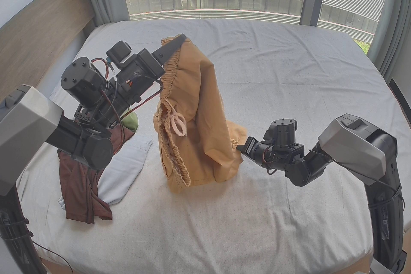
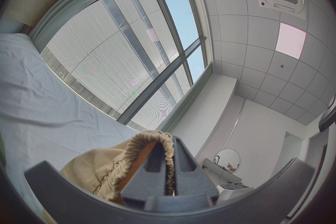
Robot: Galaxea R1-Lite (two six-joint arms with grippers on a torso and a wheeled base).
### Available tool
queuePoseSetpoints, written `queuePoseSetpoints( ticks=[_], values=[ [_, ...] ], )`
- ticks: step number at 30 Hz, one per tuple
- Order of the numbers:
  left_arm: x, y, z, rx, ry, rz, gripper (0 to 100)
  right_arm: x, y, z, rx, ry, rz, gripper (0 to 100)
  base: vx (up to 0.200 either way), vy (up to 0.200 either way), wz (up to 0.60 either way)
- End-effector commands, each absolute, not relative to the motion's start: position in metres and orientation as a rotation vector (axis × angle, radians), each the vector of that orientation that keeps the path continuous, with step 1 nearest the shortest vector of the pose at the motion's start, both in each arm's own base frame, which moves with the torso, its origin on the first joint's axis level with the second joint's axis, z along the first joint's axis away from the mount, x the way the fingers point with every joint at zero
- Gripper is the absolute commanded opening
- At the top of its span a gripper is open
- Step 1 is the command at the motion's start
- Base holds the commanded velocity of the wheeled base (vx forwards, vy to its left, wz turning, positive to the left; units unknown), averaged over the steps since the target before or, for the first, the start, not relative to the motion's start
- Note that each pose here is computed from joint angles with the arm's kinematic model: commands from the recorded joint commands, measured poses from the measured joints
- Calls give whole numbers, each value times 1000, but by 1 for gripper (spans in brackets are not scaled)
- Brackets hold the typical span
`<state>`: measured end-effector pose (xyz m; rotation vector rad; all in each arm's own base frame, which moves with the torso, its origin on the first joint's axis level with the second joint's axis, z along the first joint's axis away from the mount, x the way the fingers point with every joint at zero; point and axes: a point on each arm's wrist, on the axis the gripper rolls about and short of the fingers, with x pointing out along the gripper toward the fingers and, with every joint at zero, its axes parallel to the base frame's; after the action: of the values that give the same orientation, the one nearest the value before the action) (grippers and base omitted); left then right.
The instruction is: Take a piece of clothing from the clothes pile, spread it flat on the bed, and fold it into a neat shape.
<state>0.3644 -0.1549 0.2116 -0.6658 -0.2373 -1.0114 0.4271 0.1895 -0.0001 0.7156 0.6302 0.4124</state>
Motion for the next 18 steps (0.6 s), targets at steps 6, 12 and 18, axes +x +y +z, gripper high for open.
queuePoseSetpoints(
  ticks=[6, 12, 18],
  values=[
    [373, -154, 197, -668, -203, -990, 0, 410, 163, 22, 723, 578, 406, 0, 0, 0, 0],
    [389, -143, 178, -667, -175, -944, 0, 406, 156, 13, 723, 569, 397, 0, 0, 0, 0],
    [391, -144, 174, -668, -166, -942, 0, 406, 157, 6, 715, 539, 425, 100, 0, 0, 0]
  ],
)
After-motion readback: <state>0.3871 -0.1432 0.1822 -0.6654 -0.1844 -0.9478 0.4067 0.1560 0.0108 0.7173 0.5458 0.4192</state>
